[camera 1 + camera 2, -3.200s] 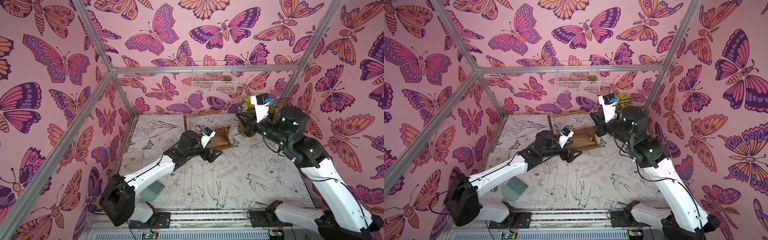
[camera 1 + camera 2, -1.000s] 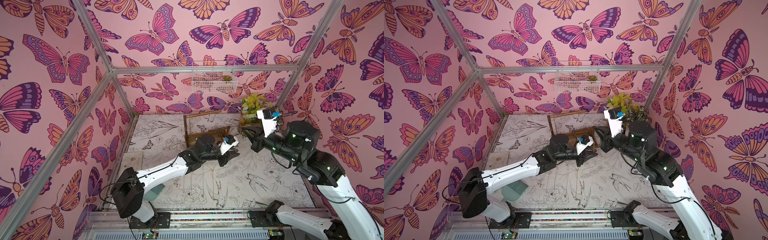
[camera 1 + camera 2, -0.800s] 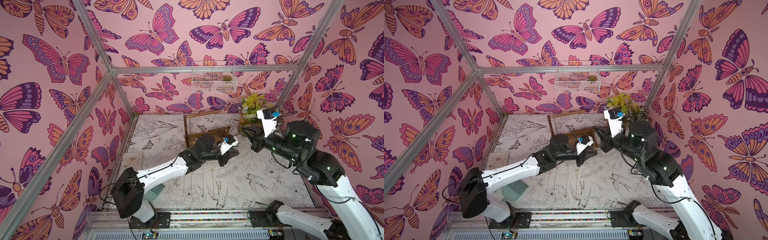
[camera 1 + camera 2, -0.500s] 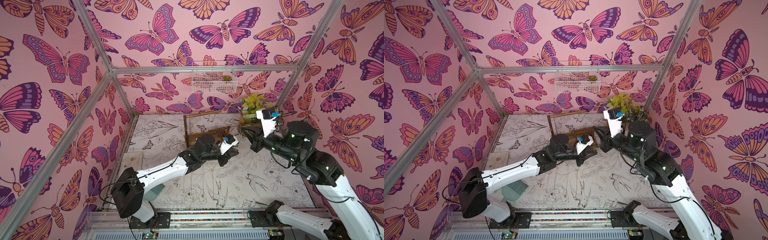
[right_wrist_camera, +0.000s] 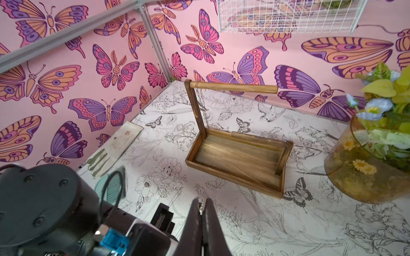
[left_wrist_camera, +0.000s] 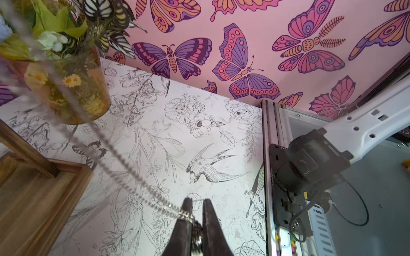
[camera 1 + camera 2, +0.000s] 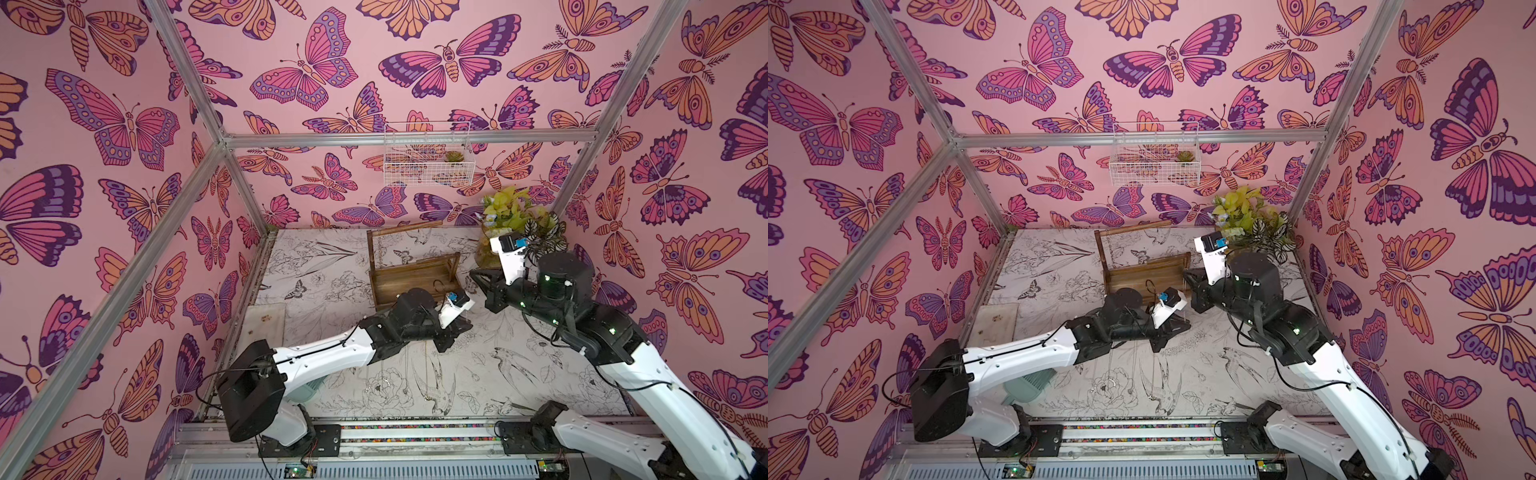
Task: Take the necklace off the jewelry display stand
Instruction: Place the necklace at the center of the board.
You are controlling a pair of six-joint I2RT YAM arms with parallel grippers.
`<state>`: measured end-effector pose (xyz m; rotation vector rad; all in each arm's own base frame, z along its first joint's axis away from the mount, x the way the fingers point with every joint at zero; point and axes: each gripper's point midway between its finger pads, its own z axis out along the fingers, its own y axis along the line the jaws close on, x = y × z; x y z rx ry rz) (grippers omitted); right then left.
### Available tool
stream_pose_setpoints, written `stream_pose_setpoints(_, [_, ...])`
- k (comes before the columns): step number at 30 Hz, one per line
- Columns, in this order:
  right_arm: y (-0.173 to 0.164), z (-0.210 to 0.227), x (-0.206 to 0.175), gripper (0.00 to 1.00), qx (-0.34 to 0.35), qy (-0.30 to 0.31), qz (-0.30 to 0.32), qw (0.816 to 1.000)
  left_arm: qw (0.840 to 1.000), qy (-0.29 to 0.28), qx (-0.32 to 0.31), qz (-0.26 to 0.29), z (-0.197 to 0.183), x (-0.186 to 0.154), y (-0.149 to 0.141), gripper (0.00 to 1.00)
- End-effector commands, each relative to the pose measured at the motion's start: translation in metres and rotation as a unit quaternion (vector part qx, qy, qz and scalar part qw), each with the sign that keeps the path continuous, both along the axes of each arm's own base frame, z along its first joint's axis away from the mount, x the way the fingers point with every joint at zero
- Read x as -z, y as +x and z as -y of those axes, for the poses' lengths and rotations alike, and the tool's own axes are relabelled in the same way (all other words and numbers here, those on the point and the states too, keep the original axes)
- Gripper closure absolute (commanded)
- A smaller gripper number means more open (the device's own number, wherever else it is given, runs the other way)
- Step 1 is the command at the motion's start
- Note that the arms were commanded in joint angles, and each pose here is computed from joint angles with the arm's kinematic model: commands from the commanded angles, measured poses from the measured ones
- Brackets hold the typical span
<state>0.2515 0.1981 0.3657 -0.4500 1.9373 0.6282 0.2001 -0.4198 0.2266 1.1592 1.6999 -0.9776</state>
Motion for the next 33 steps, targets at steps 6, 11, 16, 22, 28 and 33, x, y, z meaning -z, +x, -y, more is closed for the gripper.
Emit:
stream_pose_setpoints(6, [0.001,-0.002,0.014,1.00,0.010,0.024,-0.005,1.000,0.999,0.018,-0.035,-0.027,-0.012,0.018,-0.016,0.90])
stream_pose_setpoints(11, [0.002,-0.003,0.033,1.00,0.010,0.024,-0.022,0.999,0.998,0.031,-0.046,-0.035,-0.016,0.032,-0.024,0.90])
stream_pose_setpoints(16, [0.003,-0.004,0.054,1.00,0.011,0.014,-0.039,0.999,0.996,0.051,-0.058,-0.049,-0.020,0.053,-0.030,0.90])
stream_pose_setpoints(22, [0.004,-0.009,0.080,1.00,0.006,0.007,-0.062,0.998,0.992,0.073,-0.073,-0.067,-0.027,0.076,-0.036,0.90])
stream_pose_setpoints(28, [0.004,-0.011,0.107,1.00,0.006,0.001,-0.085,0.996,0.989,0.090,-0.076,-0.087,-0.029,0.095,-0.044,0.90])
stream_pose_setpoints(33, [0.003,-0.012,0.123,1.00,0.004,-0.005,-0.097,0.995,0.987,0.101,-0.078,-0.099,-0.028,0.108,-0.050,0.90])
